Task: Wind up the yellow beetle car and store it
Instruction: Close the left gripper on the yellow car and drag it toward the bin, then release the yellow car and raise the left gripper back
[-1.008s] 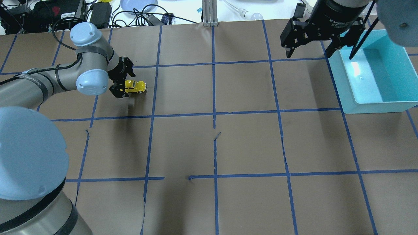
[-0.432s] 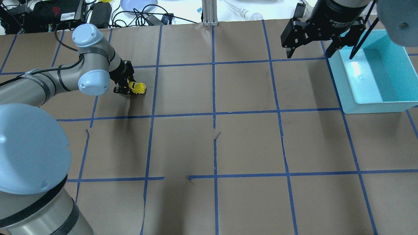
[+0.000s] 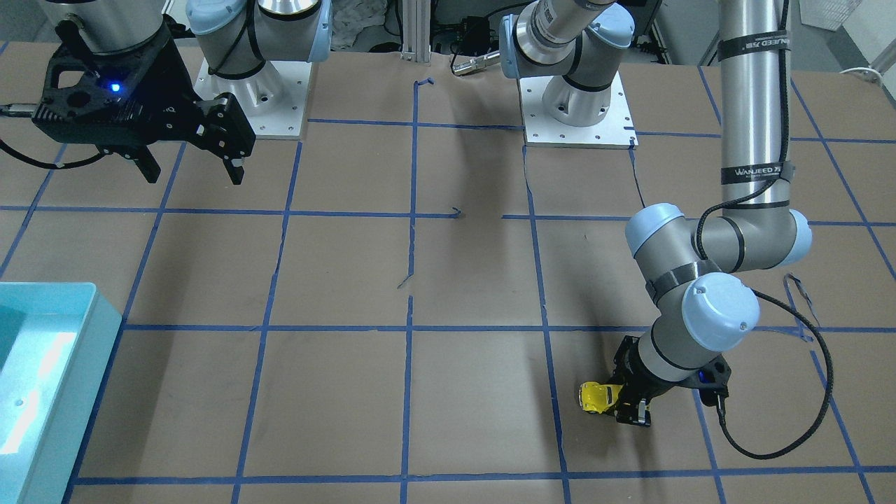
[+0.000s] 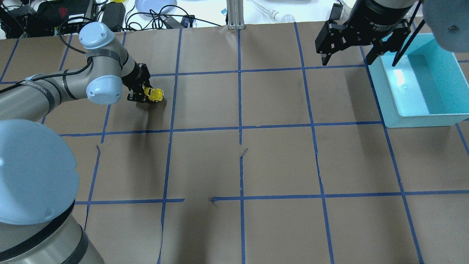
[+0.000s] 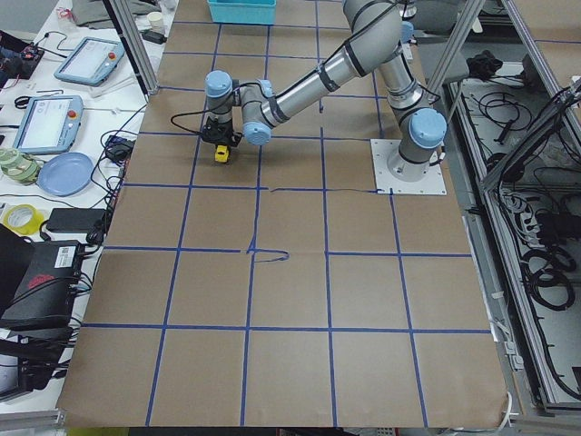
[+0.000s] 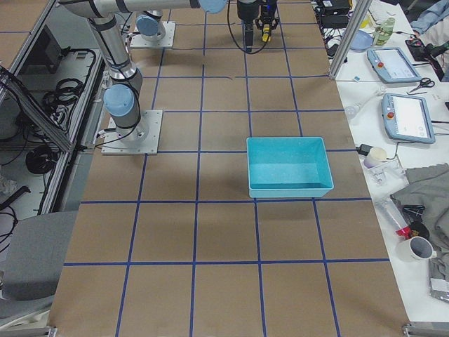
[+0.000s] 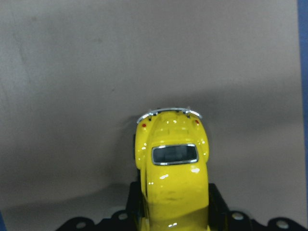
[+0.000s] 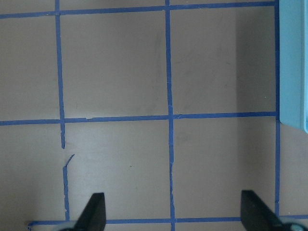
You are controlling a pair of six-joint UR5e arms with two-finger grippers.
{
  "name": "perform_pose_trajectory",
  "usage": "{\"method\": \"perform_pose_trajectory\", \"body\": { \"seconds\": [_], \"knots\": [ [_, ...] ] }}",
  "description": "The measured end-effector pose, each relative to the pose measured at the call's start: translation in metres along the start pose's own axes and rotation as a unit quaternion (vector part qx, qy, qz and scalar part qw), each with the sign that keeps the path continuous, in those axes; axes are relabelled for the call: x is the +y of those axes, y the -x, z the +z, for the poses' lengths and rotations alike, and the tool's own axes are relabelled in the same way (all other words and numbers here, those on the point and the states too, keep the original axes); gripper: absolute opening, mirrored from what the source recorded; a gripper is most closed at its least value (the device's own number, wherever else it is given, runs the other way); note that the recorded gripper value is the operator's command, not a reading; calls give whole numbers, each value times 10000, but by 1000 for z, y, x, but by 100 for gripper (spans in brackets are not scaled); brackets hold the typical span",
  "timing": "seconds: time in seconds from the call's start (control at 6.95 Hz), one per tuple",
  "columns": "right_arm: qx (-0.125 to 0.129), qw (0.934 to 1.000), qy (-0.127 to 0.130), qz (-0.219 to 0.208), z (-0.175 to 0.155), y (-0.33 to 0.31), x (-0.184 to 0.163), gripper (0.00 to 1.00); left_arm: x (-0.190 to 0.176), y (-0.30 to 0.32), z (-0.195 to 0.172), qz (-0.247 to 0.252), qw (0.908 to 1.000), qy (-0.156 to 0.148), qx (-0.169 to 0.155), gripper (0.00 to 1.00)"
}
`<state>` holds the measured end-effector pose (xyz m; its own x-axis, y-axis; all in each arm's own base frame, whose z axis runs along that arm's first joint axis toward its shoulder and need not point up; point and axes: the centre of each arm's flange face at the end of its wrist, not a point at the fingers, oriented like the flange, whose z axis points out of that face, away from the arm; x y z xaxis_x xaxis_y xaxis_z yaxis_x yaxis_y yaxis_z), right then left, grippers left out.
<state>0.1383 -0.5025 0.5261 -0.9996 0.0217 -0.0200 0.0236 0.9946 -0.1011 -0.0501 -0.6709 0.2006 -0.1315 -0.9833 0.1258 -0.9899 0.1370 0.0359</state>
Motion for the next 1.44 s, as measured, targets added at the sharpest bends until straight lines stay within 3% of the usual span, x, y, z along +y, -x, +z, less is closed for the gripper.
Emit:
{"method": "perform_pose_trajectory", "body": {
  "seconds": [0.29,0.58,1.15,1.44],
  "knots": [
    [8,10000,0,-3,0,0,0,100,47,-6,-1,-627,9960,626,102,0],
    [0,10000,0,-5,0,0,0,100,88,-6,4,-994,9903,970,-1,0],
    [-8,10000,7,1,1,0,0,100,90,-4,19,-472,9952,852,-117,0],
    [0,10000,18,-2,2,0,0,100,71,-4,23,-436,9974,556,-150,0]
  ]
}}
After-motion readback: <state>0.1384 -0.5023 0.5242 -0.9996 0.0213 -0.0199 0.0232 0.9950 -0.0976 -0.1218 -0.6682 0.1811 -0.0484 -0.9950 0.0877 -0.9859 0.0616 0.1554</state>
